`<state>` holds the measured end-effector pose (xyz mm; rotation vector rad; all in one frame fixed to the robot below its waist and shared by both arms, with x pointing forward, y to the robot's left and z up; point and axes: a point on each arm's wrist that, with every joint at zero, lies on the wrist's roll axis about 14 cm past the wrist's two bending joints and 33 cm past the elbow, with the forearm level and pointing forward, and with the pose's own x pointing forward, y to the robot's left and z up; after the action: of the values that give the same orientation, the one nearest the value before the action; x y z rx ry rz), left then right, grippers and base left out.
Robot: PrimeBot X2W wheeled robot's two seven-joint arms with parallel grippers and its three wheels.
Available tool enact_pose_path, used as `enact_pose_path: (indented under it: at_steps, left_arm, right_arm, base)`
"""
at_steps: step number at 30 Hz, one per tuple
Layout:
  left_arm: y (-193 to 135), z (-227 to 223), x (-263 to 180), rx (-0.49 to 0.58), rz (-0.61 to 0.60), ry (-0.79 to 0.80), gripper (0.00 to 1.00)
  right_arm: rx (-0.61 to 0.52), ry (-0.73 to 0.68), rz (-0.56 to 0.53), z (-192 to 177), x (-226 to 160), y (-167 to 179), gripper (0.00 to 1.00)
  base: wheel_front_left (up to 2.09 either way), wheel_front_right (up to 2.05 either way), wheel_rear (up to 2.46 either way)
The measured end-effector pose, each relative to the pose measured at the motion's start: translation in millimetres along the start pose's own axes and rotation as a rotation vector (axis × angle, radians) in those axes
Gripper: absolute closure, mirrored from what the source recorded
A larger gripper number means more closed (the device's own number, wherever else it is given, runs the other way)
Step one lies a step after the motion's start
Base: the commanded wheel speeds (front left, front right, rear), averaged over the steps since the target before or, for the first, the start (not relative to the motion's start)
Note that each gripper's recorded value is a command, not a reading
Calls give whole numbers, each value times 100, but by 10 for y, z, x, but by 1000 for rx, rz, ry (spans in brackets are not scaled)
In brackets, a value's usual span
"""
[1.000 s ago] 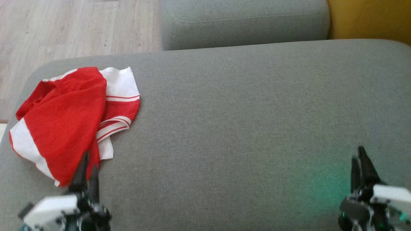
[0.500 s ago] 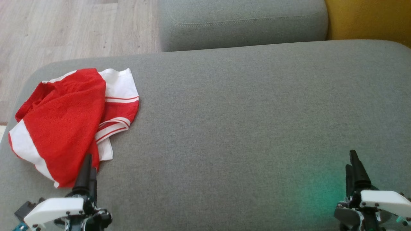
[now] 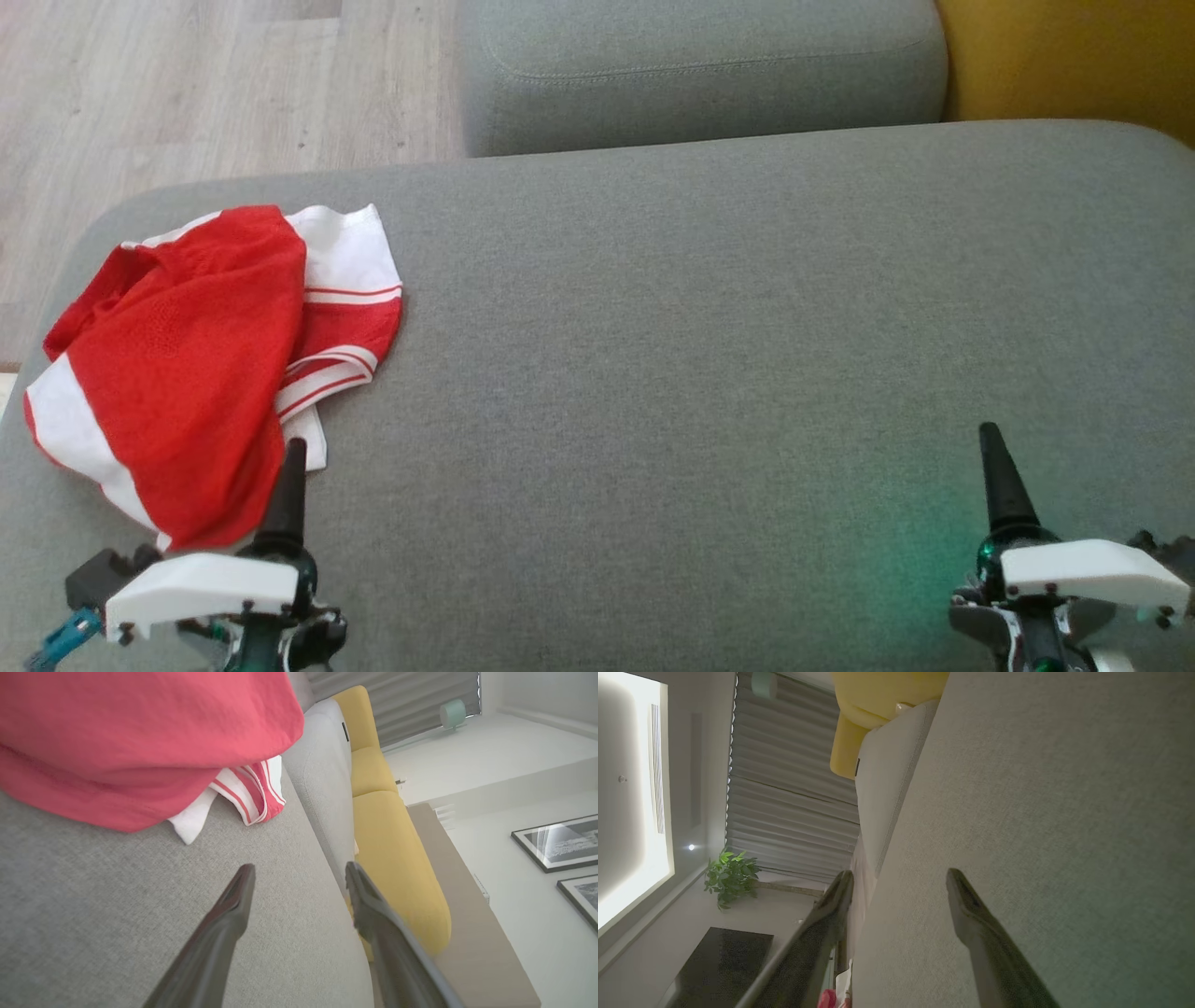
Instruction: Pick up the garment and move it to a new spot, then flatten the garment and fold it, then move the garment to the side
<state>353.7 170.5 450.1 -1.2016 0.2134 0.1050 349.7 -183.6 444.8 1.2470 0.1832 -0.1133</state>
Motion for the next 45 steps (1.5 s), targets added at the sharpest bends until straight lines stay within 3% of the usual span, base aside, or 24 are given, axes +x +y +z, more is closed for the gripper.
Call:
enact_pose_path:
  at_steps: [28,45]
  left_arm:
    - [-159,-77,-100,434,-11,-16,0]
    - [-304,-82,-175,640,-58,-67,0]
  right_arm:
    - [-367,10,105,-166,-60,288,0]
    - [-575,10,180,-271,-103,451,0]
  base:
    - [0,0,0]
    - [0,0,0]
